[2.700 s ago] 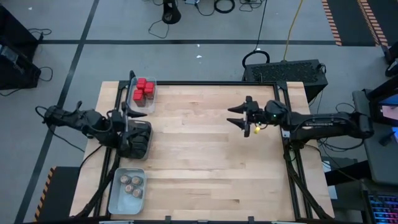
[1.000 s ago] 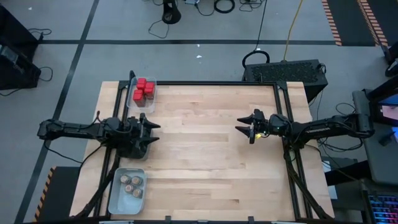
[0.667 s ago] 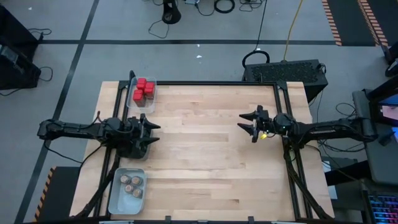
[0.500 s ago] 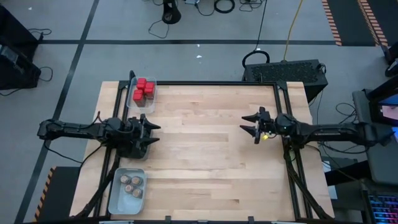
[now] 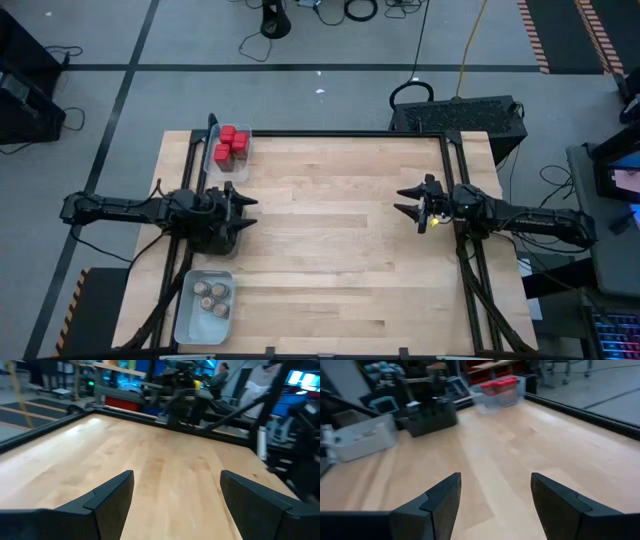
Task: Sort spices by type
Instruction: Return to Home Position
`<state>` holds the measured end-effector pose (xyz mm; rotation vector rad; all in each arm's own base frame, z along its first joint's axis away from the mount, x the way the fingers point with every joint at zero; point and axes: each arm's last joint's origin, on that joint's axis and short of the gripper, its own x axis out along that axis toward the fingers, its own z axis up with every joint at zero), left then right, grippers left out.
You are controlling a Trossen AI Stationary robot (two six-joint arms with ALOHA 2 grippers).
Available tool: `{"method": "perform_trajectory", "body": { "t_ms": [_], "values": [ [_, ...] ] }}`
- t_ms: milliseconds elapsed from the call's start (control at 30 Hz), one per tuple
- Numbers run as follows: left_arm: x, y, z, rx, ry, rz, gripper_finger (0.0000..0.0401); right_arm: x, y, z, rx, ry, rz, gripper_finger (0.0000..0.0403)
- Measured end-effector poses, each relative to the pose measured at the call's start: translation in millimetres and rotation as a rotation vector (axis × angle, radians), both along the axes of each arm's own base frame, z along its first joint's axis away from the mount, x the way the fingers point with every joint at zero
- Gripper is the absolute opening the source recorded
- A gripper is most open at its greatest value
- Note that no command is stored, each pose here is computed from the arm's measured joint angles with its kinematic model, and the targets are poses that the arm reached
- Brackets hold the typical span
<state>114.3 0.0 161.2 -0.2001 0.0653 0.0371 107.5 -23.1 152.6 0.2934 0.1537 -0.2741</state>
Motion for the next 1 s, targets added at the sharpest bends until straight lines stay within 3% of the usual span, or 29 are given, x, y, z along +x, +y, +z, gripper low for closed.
{"method": "perform_trajectory", "body": {
  "t_ms": [333, 1000],
  "values": [
    [-0.1, 2.1, -0.7, 0.006, 0.007, 0.071, 0.0301, -1.4, 5.2, 2.8, 0.085, -0.030, 0.072, 0.0221],
    [-0.1, 2.0, -1.0, 0.005, 0.007, 0.071, 0.0301, -1.4, 5.1, 2.7, 0.078, -0.028, 0.070, 0.0221]
  ]
}}
